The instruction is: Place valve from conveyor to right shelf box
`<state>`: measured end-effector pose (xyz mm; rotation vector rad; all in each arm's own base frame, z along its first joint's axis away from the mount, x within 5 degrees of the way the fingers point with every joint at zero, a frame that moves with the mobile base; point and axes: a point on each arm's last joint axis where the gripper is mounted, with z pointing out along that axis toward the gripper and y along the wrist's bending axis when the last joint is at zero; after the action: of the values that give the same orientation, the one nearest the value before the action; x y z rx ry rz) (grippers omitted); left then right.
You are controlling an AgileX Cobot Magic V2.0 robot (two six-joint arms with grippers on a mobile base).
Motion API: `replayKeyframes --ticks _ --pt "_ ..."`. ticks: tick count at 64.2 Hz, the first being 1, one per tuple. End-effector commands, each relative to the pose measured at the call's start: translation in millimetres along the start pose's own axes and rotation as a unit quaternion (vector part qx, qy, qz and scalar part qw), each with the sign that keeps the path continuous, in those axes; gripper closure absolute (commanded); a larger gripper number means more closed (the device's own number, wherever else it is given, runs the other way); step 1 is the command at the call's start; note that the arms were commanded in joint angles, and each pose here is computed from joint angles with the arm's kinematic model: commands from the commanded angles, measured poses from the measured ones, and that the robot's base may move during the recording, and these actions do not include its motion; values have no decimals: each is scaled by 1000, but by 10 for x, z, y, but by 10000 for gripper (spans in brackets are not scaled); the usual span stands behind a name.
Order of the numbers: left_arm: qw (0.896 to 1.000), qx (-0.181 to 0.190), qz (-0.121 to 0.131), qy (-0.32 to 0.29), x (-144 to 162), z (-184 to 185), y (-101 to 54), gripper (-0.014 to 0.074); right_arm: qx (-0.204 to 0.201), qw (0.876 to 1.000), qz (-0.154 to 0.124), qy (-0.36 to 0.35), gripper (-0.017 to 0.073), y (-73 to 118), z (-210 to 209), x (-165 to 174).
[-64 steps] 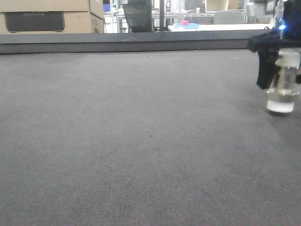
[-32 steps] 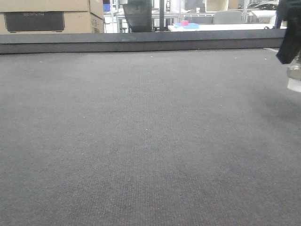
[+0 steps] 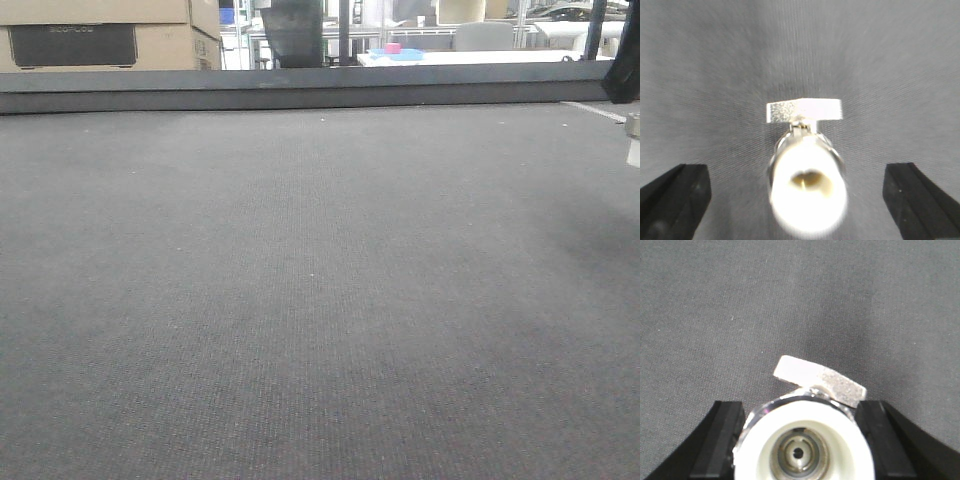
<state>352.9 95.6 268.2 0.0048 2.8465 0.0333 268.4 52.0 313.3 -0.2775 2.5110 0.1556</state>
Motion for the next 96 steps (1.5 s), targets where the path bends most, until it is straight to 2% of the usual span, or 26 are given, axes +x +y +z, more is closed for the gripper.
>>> replayKeyframes --ticks 1,9,21,28,30,35,37,38,42,43,54,63,74,82,84,92,96 --pt "1000 3 -1 3 -51 121 22 -8 3 1000 -5 -30 715 -2 -74 -45" --pt "1000 7 -2 17 -65 293 37 -8 3 1000 -5 -30 715 -2 -74 -45" --pt "1000 7 -3 18 -75 344 43 -6 3 1000 -5 -30 715 -2 -74 -45" --pt "1000 7 -3 17 -76 344 44 45 3 1000 -5 -30 715 -2 -74 -45" --pt "1000 8 -3 19 -74 341 43 98 3 1000 -5 -30 715 -2 -74 -45" --pt "1000 7 -2 18 -74 304 40 295 3 1000 -5 -30 715 -2 -74 -45" --pt "1000 7 -2 16 -74 278 39 389 3 1000 -5 -30 715 -2 -74 -45" --pt "1000 7 -2 18 -72 277 38 468 3 1000 -5 -30 715 -2 -74 -45" --pt "1000 7 -1 14 -74 200 33 690 4 999 -5 -33 715 -3 -70 -46" --pt "1000 6 -1 12 -74 180 32 701 4 999 -5 -33 715 -3 -70 -46" --pt "999 2 -31 -16 -60 -117 -49 705 5 999 -3 -32 715 -16 -49 -42" --pt "999 0 -3 -50 19 -405 -302 705 18 999 15 -37 715 -129 -25 -19" --pt "992 6 11 -126 277 -703 -643 705 29 999 30 -26 715 -224 69 106" --pt "979 20 25 -199 547 -885 -836 705 30 999 30 -32 715 -212 82 209" --pt "973 26 24 -229 675 -979 -879 705 31 998 29 -39 715 -202 56 242" --pt "954 34 10 -297 1025 -1140 -917 705 32 998 27 -56 715 -171 -107 367" --pt "940 32 8 -338 1197 -1278 -924 705 33 996 25 -79 715 -148 -256 414"
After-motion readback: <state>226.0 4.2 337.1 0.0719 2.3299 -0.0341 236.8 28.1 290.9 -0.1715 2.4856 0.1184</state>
